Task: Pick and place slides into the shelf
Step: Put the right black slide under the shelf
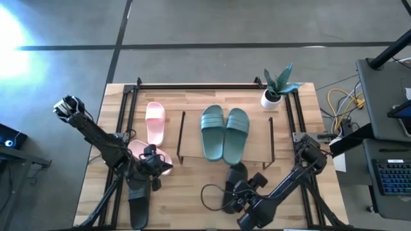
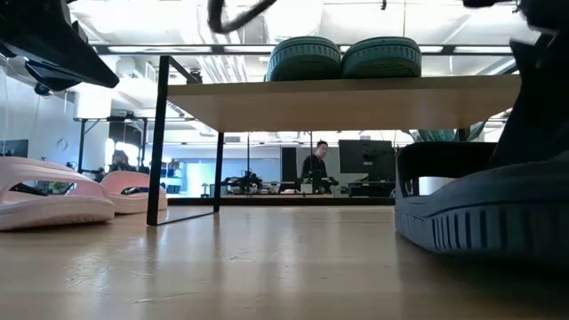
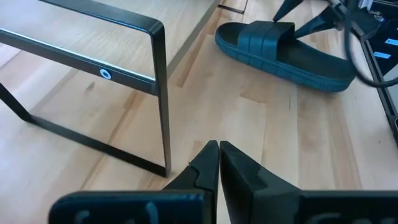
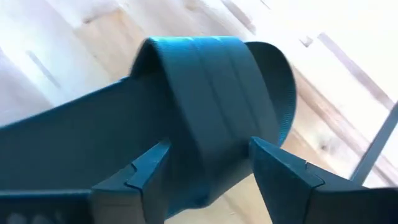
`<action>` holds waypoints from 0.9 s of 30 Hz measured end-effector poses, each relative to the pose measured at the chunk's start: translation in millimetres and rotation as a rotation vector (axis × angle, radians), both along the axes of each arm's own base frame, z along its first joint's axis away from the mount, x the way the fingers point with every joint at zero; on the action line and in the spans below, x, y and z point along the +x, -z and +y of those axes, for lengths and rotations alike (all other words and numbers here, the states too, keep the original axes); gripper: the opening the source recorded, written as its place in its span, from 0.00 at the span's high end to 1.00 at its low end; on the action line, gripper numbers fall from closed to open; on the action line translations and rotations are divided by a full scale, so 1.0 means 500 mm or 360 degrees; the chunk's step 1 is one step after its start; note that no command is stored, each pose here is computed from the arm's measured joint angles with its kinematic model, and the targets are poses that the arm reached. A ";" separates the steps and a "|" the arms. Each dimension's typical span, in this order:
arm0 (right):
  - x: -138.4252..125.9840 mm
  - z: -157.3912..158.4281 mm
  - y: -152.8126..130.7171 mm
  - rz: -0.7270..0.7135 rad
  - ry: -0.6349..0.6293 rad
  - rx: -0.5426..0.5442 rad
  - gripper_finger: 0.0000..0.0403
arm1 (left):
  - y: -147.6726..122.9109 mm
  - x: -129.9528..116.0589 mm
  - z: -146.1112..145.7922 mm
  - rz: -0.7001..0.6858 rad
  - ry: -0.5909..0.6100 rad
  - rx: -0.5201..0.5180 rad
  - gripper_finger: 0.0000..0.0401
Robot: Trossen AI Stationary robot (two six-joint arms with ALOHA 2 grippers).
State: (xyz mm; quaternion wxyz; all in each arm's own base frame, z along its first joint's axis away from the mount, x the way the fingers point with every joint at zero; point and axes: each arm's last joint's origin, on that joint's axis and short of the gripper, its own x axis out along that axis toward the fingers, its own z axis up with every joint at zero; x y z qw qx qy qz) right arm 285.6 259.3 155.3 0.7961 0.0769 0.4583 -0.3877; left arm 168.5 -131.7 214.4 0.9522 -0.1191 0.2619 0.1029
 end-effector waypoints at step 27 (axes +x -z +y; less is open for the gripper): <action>-0.088 0.065 -0.061 0.0314 0.0005 -0.0043 0.97 | 0.000 0.010 0.014 -0.0001 -0.0089 -0.0041 1.00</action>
